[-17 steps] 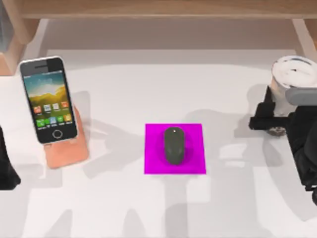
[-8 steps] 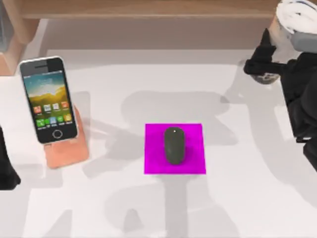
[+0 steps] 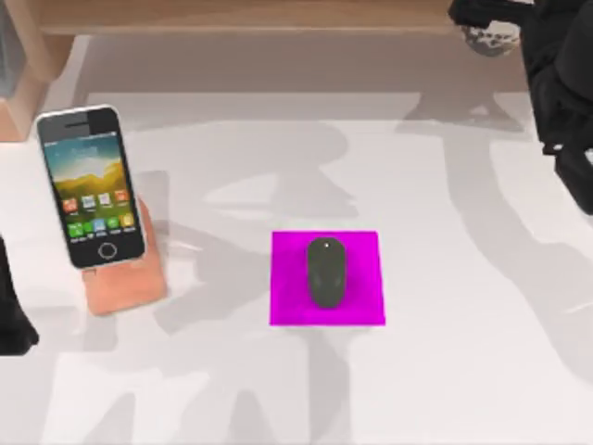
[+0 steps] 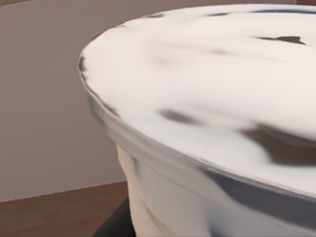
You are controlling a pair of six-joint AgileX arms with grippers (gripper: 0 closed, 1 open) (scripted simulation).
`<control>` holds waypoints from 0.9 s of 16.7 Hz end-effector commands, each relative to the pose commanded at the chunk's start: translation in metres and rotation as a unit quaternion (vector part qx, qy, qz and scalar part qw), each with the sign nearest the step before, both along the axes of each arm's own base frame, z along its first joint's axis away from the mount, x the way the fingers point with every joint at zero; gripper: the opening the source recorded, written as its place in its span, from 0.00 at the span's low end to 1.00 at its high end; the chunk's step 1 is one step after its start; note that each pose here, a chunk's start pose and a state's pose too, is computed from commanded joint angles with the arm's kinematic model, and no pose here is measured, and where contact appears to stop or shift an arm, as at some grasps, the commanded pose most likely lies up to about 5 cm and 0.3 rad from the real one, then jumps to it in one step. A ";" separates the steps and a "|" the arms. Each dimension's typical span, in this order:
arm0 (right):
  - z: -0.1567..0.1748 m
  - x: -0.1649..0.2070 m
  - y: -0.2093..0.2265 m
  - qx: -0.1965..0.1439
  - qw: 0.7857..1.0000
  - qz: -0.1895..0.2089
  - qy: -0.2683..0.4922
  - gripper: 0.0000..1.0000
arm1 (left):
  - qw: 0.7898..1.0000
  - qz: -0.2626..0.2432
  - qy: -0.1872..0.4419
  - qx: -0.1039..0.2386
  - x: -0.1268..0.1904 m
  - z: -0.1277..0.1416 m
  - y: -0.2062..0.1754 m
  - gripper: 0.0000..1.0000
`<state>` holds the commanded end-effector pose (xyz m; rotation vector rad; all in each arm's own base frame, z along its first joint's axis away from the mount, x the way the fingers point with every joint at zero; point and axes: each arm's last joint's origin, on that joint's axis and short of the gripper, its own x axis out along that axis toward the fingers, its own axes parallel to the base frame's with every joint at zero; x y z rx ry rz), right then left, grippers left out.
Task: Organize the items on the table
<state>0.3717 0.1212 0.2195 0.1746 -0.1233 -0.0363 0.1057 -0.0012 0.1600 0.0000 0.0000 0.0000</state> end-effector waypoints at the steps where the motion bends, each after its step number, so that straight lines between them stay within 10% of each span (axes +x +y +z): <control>1: 0.007 0.010 0.002 -0.004 1.000 -0.004 0.005 0.00 | 1.000 0.000 0.000 0.000 0.000 0.000 0.000 1.00; 15: 0.034 0.088 0.035 -0.090 0.990 0.015 0.110 0.00 | 1.000 0.000 0.000 0.000 0.000 0.000 0.000 1.00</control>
